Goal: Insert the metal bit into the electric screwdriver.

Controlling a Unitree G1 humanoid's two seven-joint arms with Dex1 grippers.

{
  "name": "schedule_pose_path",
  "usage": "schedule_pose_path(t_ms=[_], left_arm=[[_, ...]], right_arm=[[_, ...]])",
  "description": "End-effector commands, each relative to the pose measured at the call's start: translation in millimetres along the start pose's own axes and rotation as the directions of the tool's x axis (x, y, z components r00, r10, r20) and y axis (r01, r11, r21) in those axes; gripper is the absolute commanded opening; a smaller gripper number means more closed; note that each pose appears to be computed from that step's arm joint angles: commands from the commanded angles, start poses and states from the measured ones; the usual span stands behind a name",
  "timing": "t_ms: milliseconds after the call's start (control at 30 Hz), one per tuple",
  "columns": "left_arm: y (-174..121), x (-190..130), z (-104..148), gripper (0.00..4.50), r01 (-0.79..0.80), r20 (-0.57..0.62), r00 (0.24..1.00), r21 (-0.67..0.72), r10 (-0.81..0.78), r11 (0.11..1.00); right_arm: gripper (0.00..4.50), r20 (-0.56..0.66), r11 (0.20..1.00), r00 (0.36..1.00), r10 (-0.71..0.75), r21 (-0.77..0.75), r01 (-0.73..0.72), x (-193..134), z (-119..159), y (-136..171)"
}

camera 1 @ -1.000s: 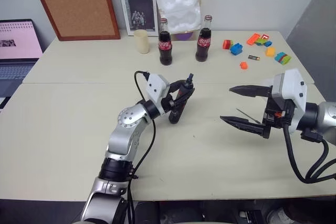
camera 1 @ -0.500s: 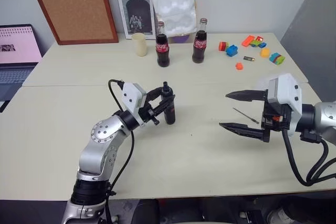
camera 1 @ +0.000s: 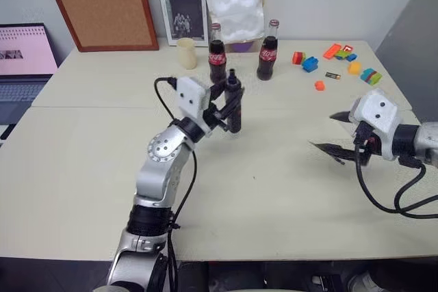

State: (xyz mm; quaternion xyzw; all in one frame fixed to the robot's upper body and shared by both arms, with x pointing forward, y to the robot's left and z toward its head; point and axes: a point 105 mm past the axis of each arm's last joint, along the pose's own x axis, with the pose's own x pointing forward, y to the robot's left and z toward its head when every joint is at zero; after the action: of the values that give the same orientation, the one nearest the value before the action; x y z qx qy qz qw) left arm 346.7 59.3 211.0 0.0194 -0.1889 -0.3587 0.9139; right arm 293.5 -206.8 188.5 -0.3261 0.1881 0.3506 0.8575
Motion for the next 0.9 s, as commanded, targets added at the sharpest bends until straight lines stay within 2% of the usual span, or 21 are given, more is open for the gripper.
schedule_pose_path(t_ms=[33, 400, 700, 900], left_arm=[[-10.0, 2.6, 1.1, 1.64, 0.019, 0.038, 0.999, 0.022, -0.020, 1.000], [-29.3, 4.8, -4.7, 1.64, 0.041, 0.057, 0.998, 0.011, -0.041, 0.999], [-32.8, 5.7, -5.4, 1.64, 0.050, 0.060, 0.997, 0.012, -0.051, 0.999], [-29.1, 6.5, -4.6, 1.64, 0.042, 0.066, 0.997, 0.027, -0.044, 0.999]], right_arm=[[4.01, -0.090, 0.997, 0.995, -0.030, 0.065, 0.036, 10.5, -18.8, -11.3], [4.01, -0.279, 0.985, 0.958, 0.069, 0.174, -0.020, 37.4, -50.9, -27.1], [2.18, -0.325, 0.968, 0.932, 0.159, 0.235, -0.083, 55.4, -60.8, -27.8], [0.66, -0.331, 0.955, 0.923, 0.196, 0.277, -0.104, 59.5, -63.0, -27.6]])
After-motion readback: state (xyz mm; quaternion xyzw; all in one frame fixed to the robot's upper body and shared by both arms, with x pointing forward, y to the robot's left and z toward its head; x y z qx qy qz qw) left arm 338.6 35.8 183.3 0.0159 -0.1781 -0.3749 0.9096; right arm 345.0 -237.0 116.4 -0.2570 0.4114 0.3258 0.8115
